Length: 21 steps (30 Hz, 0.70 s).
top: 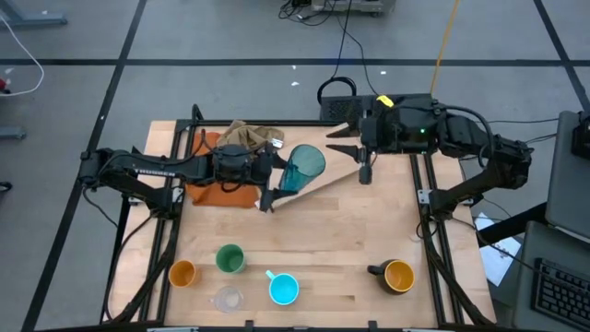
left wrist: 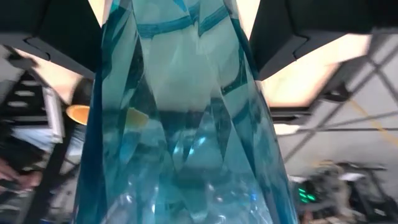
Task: Stack small to large cups/mugs on shelf
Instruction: Put the blue cup on the shelf
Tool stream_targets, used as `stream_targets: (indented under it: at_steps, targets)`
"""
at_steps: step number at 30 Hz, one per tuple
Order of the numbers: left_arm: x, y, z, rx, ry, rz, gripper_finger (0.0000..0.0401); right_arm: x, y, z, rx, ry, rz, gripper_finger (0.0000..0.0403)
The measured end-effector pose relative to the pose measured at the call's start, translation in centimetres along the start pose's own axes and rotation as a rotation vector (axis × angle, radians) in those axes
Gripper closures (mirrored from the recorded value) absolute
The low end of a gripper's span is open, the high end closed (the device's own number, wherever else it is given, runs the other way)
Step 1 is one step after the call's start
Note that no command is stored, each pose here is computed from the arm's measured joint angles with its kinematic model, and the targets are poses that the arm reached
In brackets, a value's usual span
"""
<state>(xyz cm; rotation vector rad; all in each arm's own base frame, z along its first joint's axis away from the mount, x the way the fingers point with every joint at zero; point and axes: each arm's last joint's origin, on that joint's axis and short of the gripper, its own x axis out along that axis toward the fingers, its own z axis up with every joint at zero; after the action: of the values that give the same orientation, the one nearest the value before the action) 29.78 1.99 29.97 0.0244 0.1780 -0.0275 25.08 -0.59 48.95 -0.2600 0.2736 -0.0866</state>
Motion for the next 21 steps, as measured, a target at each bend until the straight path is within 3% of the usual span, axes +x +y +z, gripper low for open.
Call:
stream_targets:
  at_steps: [21]
  targets:
    - [1.4,-0.2,-0.2,0.008,-0.067,0.411,0.0073,0.0,0.2,-0.8,-0.001,0.085,0.021,0.0316]
